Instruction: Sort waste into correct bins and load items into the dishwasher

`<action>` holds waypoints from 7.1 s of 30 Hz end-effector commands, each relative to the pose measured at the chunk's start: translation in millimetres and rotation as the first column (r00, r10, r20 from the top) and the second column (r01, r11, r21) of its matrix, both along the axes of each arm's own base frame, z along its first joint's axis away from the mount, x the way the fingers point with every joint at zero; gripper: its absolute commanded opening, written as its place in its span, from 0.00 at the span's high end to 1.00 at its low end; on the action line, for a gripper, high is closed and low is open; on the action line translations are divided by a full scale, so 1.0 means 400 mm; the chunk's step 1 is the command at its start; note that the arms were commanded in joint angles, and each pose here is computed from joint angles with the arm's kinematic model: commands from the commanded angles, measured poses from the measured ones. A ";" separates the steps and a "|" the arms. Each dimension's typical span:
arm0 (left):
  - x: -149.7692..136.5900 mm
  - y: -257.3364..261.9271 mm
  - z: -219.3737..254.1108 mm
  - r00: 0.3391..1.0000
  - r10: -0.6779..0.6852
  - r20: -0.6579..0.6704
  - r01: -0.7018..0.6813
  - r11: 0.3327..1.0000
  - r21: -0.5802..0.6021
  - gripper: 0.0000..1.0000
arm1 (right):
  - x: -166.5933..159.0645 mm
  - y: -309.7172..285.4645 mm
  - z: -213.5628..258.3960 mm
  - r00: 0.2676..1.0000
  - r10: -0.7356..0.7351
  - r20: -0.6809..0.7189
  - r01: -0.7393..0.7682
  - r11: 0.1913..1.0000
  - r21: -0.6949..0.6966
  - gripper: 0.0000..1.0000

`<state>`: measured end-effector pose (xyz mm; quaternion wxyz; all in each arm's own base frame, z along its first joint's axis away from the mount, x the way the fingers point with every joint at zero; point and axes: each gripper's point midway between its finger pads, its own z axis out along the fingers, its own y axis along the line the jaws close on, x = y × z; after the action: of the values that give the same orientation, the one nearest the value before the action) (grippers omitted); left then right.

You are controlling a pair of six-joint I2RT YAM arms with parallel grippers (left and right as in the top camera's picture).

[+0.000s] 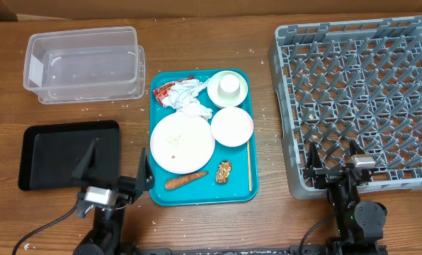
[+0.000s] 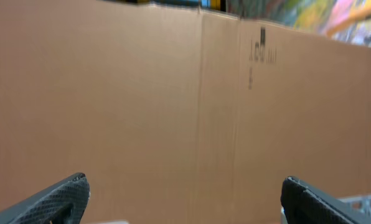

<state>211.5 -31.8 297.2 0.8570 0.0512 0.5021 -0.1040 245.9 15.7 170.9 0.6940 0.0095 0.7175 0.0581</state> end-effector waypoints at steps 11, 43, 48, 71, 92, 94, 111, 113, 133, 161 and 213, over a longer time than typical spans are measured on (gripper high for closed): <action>0.012 0.006 0.145 1.000 -0.012 0.013 0.013 0.999 -0.051 0.00 | 0.000 0.002 -0.004 1.000 0.003 0.005 -0.003 1.000 0.000 0.00; 0.494 -0.295 -0.114 0.239 -0.367 -0.899 0.430 0.870 -0.241 0.00 | 0.000 0.002 -0.004 1.000 0.003 0.005 -0.003 1.000 0.000 0.00; 0.519 -0.240 -0.209 0.169 -0.021 -0.985 0.272 0.962 0.026 0.00 | 0.000 0.001 -0.004 1.000 0.002 0.005 -0.002 1.000 0.000 0.00; 0.567 -0.222 -0.493 -0.087 0.235 -0.968 0.182 0.959 0.217 0.00 | 0.000 0.001 -0.004 1.000 0.002 0.005 -0.002 1.000 0.000 0.00; 0.596 -0.268 -0.606 -0.051 0.327 -0.944 0.355 0.889 0.289 0.00 | 0.000 0.001 -0.004 1.000 0.002 0.005 -0.002 1.000 0.000 0.00; 0.591 -0.274 -0.609 -0.057 0.327 -0.943 0.357 0.889 0.287 0.00 | 0.000 0.001 -0.004 1.000 0.002 0.005 -0.002 1.000 0.000 0.00; 0.601 -0.250 -0.616 -0.062 0.353 -0.934 0.292 0.901 0.321 0.09 | 0.000 0.001 -0.004 1.000 0.002 0.005 -0.002 1.000 0.000 0.00; 0.599 -0.258 -0.619 -0.065 0.337 -0.939 0.299 0.904 0.304 0.10 | 0.000 0.001 -0.004 1.000 0.002 0.005 -0.002 1.000 0.000 0.00; 0.578 -0.250 -0.703 -0.118 0.358 -0.926 0.316 0.898 0.307 0.16 | 0.000 0.001 -0.004 1.000 0.002 0.005 -0.002 1.000 0.000 0.00; 0.593 -0.286 -0.566 -0.172 0.285 -0.943 0.289 0.930 0.229 0.96 | 0.000 0.001 -0.004 1.000 0.002 0.005 -0.002 1.000 0.000 0.00; 0.783 0.235 -0.196 0.022 0.015 -1.000 -0.261 0.965 0.008 0.00 | 0.000 0.001 -0.004 1.000 0.002 0.005 -0.002 1.000 0.000 0.00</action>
<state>520.3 102.1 221.5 0.2865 -0.2216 0.9321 0.0066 245.9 15.7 171.0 0.6942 0.0095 0.7174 0.0582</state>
